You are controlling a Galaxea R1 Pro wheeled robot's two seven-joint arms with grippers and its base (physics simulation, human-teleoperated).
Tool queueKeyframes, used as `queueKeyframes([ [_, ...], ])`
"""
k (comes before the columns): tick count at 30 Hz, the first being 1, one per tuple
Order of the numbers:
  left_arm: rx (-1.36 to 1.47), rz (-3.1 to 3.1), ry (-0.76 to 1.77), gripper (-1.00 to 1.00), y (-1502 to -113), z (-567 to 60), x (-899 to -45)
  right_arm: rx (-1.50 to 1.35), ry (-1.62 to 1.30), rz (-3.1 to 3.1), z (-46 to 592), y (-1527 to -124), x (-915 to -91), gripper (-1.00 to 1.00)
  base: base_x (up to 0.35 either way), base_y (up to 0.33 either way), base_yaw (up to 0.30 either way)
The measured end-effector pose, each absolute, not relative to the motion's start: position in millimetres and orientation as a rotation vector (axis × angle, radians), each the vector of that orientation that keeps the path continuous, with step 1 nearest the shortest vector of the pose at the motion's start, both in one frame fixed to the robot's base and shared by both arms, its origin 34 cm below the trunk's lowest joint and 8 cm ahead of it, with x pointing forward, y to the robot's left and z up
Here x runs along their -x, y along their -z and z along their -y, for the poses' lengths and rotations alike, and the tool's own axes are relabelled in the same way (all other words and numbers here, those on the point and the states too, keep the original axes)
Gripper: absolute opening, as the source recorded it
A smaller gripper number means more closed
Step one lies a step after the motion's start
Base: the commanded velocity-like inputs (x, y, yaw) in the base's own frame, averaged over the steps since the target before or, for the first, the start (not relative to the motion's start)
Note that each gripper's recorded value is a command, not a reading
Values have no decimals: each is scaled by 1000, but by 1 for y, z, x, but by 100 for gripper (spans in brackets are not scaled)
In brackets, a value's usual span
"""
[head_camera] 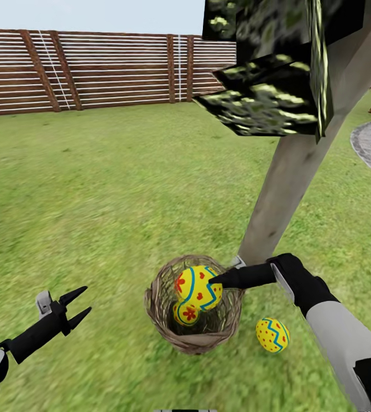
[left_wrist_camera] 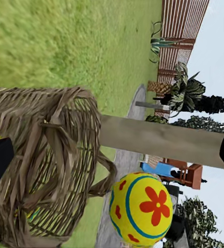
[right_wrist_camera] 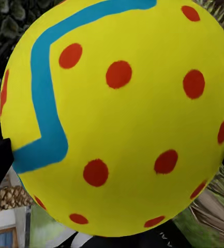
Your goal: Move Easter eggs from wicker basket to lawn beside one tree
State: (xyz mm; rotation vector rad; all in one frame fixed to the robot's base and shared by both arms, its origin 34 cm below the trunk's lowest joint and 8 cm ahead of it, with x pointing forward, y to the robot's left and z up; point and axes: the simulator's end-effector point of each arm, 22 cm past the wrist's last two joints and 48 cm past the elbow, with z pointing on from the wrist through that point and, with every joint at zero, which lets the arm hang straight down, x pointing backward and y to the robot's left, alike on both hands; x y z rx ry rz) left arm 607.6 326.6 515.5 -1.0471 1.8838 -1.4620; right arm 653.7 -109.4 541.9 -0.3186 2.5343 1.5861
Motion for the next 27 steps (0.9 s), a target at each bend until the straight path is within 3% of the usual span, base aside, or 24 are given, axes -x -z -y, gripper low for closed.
queueKeyframes([
  [4, 1047, -1883, 1464, 100, -524, -326, -610, 233, -1700, -2408, 137, -580, -666, -100, 0, 0, 0],
  [9, 1050, -1884, 1464, 100, -534, -325, -612, 161, -1637, -2438, 182, -582, -668, -100, -16, 0, 0],
  [16, 1053, -1899, 1452, 100, -546, -324, -616, 71, -1574, -2526, 226, -569, -649, -100, -287, 0, 0],
  [27, 1057, -1889, 1460, 100, -561, -321, -619, -65, -1519, -2453, 316, -612, -652, -100, -12, 0, 0],
])
